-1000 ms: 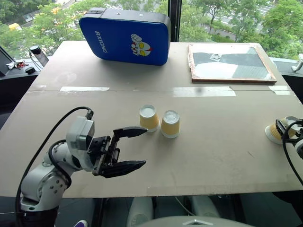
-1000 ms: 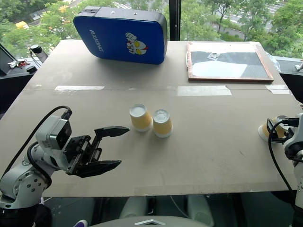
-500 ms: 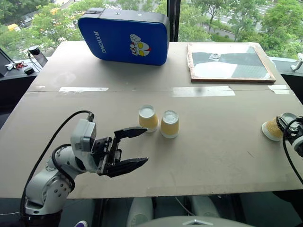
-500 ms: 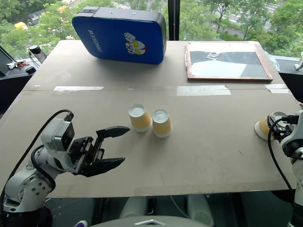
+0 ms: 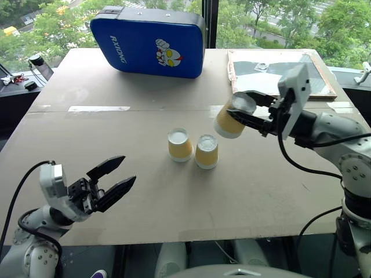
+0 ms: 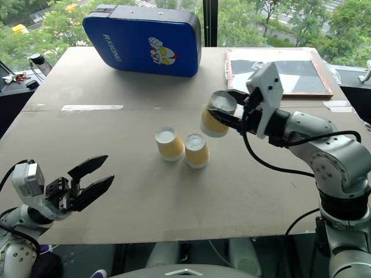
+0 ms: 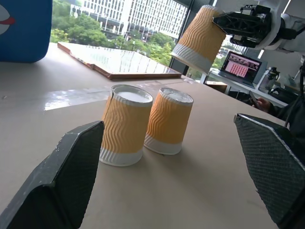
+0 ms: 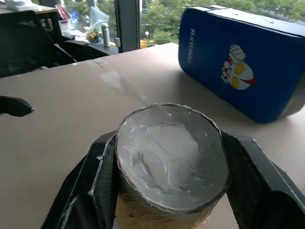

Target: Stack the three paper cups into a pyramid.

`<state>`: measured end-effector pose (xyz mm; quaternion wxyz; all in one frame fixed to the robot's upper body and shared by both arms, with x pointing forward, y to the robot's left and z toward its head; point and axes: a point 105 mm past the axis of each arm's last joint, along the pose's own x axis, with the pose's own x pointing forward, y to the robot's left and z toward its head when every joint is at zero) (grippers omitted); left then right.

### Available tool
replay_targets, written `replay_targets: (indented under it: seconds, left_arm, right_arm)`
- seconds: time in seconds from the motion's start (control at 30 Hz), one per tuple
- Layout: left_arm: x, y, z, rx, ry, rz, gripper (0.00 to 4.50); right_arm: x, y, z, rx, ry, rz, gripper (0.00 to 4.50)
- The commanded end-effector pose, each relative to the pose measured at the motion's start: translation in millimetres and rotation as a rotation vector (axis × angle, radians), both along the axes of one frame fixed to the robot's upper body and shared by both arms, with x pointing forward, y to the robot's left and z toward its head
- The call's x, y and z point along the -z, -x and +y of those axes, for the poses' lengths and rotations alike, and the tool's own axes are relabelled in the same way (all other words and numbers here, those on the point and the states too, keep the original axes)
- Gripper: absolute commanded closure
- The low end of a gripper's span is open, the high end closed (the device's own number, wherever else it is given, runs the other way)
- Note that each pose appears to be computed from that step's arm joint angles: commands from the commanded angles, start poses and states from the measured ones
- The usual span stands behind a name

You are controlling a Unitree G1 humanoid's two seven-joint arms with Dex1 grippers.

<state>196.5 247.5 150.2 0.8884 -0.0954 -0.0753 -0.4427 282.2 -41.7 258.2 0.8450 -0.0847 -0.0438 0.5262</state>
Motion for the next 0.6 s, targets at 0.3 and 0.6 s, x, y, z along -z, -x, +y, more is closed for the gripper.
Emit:
replay_targets:
  seconds: [0.3, 0.6]
  left_arm:
    - [-15, 15, 15, 0.014, 0.025, -0.038, 0.0]
    - [-16, 14, 16, 0.011, 0.046, -0.046, 0.0]
  right_arm:
    - [1, -6, 38, -0.085, 0.078, -0.022, 2.25]
    - [7, -12, 50, -0.098, 0.089, -0.028, 2.25]
